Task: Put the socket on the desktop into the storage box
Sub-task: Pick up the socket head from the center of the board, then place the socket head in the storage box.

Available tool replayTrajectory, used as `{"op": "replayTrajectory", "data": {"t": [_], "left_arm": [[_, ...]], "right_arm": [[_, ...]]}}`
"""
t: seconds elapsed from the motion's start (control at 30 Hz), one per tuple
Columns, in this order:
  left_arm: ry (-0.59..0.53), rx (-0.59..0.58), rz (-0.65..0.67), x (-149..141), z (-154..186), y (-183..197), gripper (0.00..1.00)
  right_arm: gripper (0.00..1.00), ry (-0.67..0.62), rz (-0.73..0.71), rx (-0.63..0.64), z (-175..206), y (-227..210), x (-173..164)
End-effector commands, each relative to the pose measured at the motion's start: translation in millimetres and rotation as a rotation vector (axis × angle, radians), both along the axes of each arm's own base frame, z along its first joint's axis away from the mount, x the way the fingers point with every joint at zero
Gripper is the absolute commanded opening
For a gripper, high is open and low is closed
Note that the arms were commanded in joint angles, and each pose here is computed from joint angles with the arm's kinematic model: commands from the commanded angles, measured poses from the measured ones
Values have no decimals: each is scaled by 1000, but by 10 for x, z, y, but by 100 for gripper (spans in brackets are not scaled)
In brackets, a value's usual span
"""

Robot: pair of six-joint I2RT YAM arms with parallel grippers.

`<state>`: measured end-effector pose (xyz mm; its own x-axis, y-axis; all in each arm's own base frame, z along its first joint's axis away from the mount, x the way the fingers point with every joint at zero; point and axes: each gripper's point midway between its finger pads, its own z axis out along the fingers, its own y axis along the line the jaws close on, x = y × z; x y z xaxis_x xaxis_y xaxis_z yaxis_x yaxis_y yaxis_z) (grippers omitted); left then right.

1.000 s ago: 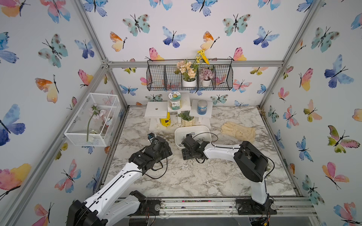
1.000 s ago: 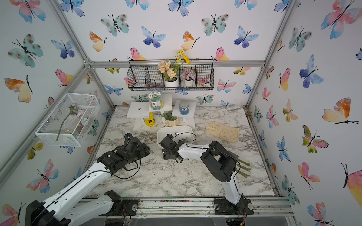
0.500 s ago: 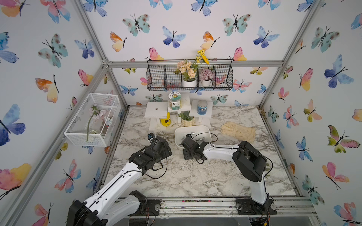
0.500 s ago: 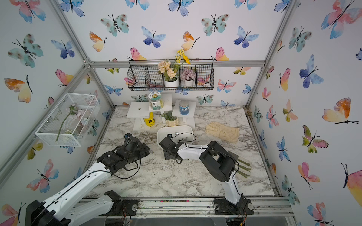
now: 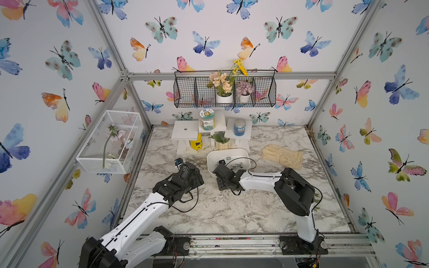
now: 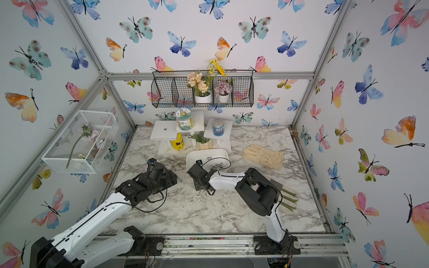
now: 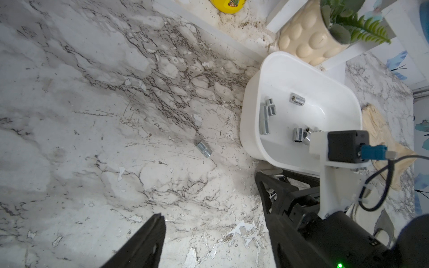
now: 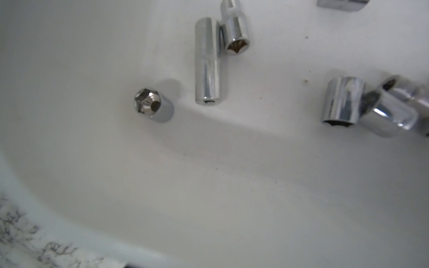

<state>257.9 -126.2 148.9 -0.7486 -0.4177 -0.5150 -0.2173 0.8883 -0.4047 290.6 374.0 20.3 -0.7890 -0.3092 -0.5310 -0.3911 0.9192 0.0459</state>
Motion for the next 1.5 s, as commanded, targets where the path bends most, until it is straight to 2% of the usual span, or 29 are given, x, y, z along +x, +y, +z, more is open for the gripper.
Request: {"op": "replayTrajectory", "data": {"t": [0.0, 0.3, 0.5, 0.8, 1.23, 1.47], "left_arm": [[16, -2, -3, -33, -22, 12, 76], [2, -19, -26, 5, 19, -51, 76], [29, -80, -107, 39, -4, -285, 76], [12, -135, -182, 87, 53, -599, 76], [-4, -171, -253, 168, 134, -975, 76], [-8, -162, -277, 254, 153, -1103, 75]], "right_arm": [[54, -20, 10, -12, 103, -15, -51], [54, -29, 7, 52, 448, -145, -184], [54, -53, -4, 98, 717, -247, -240], [54, -132, -10, 148, 1174, -324, -184], [54, -144, -73, 172, 1375, -646, 238], [54, -118, -108, 162, 1232, -802, 506]]}}
